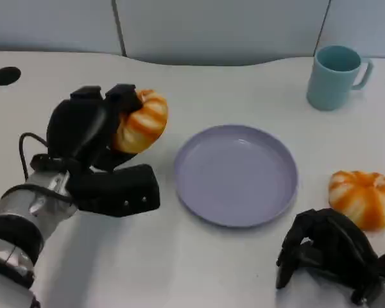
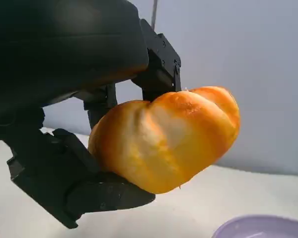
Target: Grasp the bread from the table and place it into the plate.
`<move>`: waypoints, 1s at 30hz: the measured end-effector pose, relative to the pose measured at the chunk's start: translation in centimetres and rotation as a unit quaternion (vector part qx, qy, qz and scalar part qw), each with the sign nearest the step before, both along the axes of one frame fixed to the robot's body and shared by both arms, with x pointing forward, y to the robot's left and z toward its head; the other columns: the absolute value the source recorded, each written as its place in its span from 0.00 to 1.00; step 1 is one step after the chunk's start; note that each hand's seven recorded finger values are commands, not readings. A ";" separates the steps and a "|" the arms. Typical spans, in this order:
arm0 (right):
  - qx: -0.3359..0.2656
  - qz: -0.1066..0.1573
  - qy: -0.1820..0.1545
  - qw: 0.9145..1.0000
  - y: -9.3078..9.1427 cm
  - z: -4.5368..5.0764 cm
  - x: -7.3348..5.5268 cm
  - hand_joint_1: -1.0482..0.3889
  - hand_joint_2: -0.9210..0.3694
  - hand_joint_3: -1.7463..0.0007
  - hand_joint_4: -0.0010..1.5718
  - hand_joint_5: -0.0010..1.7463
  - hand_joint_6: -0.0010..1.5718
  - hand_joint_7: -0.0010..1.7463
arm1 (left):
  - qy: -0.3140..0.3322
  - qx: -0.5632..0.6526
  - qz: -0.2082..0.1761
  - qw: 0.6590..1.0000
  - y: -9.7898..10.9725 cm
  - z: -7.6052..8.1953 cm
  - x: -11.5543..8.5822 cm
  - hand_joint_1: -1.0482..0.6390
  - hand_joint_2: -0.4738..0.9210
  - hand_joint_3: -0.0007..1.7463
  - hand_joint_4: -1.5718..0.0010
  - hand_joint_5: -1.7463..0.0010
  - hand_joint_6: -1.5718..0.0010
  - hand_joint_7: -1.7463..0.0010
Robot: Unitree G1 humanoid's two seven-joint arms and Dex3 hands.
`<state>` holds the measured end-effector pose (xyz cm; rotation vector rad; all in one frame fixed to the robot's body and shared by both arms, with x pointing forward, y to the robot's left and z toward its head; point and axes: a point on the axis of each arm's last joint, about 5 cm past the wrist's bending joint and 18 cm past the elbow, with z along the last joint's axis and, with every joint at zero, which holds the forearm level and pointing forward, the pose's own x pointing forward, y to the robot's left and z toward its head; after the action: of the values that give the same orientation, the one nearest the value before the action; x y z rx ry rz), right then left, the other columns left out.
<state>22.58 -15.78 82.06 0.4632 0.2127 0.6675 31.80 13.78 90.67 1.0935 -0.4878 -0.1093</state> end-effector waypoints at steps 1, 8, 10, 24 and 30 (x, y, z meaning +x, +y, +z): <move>-0.001 0.000 0.000 1.000 0.0 0.02 0.1 0.00 0.32 1.00 1.00 0.34 1.00 0.22 | -0.003 -0.003 -0.006 1.000 -0.2 0.2 0.1 0.53 0.70 0.61 0.44 0.00 0.56 0.00; -0.001 0.008 -0.001 1.000 -0.1 0.04 0.1 0.00 0.33 1.00 1.00 0.33 1.00 0.21 | -0.016 -0.014 -0.092 0.996 -1.8 1.1 0.0 0.50 0.71 0.66 0.44 0.00 0.56 0.00; -0.002 0.007 0.001 1.000 -0.3 0.03 0.1 0.00 0.33 1.00 1.00 0.34 1.00 0.21 | -0.007 -0.004 -0.120 0.993 -2.5 1.2 0.0 0.47 0.76 0.59 0.43 0.00 0.55 0.00; -0.007 -0.002 0.003 1.000 -0.6 0.15 -0.2 0.00 0.32 1.00 1.00 0.34 1.00 0.22 | 0.080 0.056 -0.227 0.969 -6.9 2.6 0.1 0.46 0.67 0.78 0.39 0.00 0.50 0.00; -0.008 0.002 0.000 1.000 -0.4 0.17 -0.4 0.00 0.32 1.00 1.00 0.34 1.00 0.22 | 0.105 0.071 -0.231 0.965 -7.8 2.7 0.2 0.47 0.64 0.77 0.39 0.00 0.51 0.00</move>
<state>22.19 -16.17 82.23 0.4485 0.2197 0.6698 31.97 6.00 93.33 1.0760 -0.5416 -0.6719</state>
